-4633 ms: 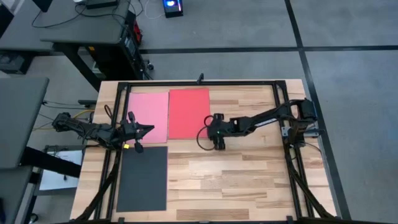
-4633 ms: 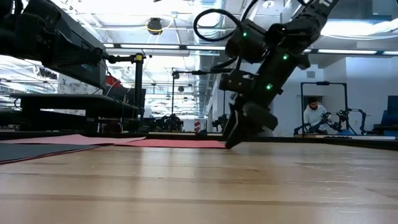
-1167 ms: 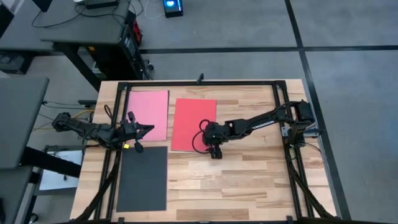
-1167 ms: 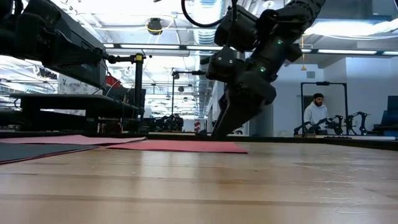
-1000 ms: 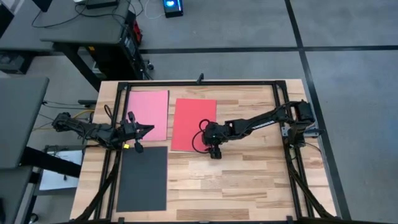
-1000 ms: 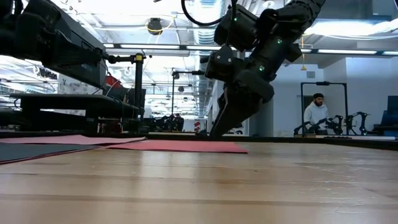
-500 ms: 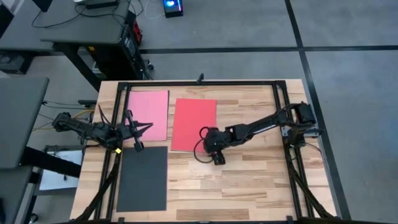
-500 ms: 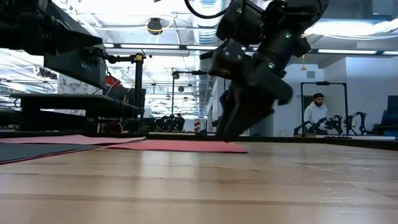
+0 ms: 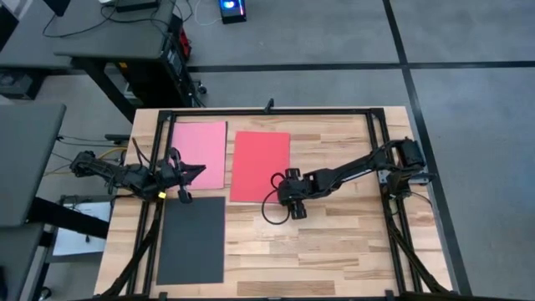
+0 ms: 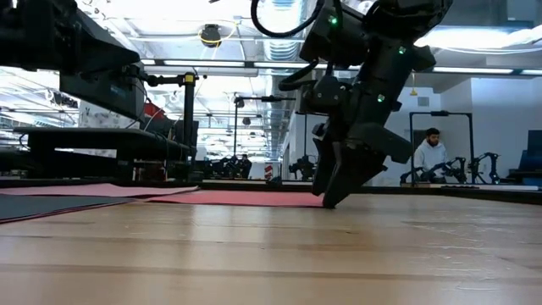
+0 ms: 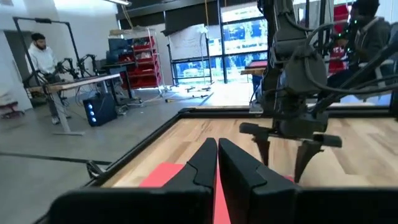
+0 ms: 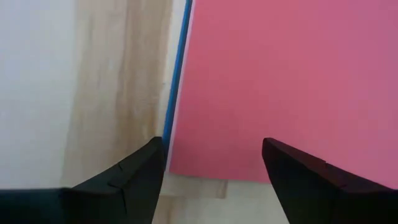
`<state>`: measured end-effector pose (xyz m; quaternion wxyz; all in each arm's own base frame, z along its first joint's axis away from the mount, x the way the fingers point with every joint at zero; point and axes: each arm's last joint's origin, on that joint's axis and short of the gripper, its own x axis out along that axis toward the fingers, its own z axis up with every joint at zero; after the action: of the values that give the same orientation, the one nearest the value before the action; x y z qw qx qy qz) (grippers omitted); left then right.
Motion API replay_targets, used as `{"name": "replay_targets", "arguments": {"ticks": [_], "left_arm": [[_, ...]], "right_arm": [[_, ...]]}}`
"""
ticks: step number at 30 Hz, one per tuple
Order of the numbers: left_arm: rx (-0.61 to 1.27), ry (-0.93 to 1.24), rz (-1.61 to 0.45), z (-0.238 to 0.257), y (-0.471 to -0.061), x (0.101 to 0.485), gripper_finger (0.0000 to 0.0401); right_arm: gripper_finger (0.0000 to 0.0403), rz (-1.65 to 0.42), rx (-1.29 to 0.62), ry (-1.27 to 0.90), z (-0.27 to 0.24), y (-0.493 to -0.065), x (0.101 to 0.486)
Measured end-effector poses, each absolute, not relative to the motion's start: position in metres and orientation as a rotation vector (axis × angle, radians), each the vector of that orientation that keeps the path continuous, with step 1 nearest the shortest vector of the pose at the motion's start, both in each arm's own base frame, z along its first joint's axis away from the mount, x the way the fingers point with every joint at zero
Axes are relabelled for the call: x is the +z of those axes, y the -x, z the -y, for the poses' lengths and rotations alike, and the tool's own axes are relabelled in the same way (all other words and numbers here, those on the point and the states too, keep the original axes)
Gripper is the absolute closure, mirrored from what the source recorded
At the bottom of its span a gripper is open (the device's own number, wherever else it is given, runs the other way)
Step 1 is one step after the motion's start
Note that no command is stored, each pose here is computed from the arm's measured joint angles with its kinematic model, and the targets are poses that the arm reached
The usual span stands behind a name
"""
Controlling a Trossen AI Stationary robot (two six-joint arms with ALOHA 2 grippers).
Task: Organize paper
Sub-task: Move the red paper to the top right of the table
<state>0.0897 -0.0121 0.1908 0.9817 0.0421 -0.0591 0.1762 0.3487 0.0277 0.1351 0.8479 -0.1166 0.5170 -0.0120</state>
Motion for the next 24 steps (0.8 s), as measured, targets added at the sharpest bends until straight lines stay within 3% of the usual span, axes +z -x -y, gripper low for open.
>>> {"name": "replay_targets", "arguments": {"ticks": [5, 11, 24], "left_arm": [[0.347, 0.07, 0.197, 0.012, -0.089, 0.197, 0.0401], [0.346, 0.081, 0.204, 0.012, -0.089, 0.198, 0.0401], [0.349, 0.084, -0.022, 0.02, -0.121, 0.208, 0.0401]], "right_arm": [[0.0205, -1.093, -0.047, 0.228, -0.021, -0.349, 0.135], [0.0249, -1.07, -0.071, 0.193, -0.019, -0.351, 0.136], [0.0238, -1.035, -0.071, 0.184, -0.019, -0.354, 0.138]]}}
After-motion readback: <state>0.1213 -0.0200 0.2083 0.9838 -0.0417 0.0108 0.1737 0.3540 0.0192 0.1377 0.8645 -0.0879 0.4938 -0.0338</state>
